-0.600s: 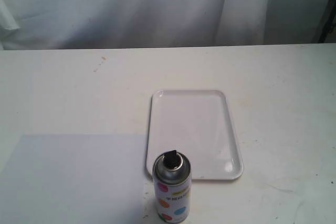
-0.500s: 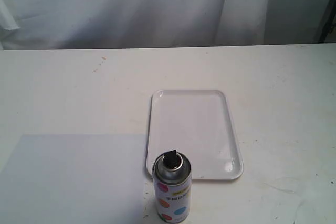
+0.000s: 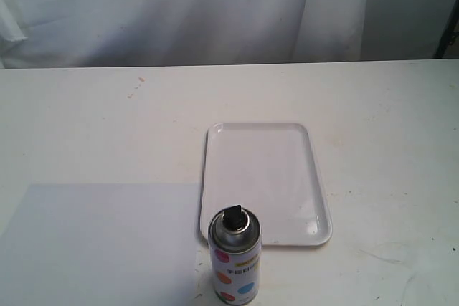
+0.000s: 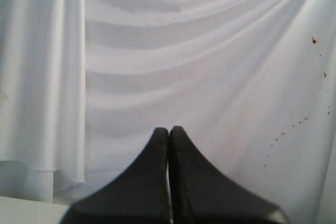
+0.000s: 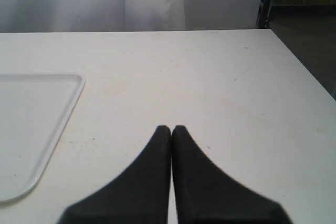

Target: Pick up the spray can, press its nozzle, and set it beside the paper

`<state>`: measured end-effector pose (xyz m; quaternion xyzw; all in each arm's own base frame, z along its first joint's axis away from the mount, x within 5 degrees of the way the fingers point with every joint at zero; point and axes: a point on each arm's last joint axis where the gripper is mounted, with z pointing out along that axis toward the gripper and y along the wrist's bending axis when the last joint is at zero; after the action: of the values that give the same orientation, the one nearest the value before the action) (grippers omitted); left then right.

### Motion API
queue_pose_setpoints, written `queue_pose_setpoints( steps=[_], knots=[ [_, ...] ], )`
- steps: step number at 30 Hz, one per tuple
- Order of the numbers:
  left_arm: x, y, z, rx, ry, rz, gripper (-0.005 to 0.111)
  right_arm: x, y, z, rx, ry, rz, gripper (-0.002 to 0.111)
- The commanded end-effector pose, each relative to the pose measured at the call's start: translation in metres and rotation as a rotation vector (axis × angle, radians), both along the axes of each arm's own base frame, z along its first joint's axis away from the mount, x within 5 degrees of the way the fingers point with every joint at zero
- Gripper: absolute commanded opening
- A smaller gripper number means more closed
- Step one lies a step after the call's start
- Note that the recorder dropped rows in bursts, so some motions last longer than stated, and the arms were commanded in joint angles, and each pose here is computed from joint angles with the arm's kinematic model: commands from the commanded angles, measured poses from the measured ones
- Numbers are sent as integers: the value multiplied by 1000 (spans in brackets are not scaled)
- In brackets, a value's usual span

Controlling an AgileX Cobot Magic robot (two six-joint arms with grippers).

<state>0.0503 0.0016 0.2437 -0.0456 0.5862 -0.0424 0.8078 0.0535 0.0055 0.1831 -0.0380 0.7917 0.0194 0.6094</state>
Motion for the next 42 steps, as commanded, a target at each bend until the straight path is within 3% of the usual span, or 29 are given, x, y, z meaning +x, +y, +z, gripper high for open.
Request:
queue_pose_setpoints(
  steps=[1,7,12,16,22,27,35,42],
  knots=[
    [-10,0,34,-26,-56,-8,0,0,0,-1,-4,-3,-6,0],
    [11,0,86,-29,39,-11,0,0,0,-1,-4,-3,-6,0],
    [57,0,122,-19,215,-12,0,0,0,-1,-4,-3,-6,0],
    [98,1,132,2,328,-8,0,0,0,-1,-4,-3,-6,0],
    [138,-7,115,33,425,-50,0,0,0,-1,-4,-3,-6,0],
    [159,-43,93,219,456,-201,0,0,0,-1,15,-2,-4,0],
    [180,-88,45,265,516,-363,0,0,1,-1,26,-2,-3,0],
    [186,-97,-3,263,608,-388,0,0,1,-1,28,-2,-3,0]
  ],
)
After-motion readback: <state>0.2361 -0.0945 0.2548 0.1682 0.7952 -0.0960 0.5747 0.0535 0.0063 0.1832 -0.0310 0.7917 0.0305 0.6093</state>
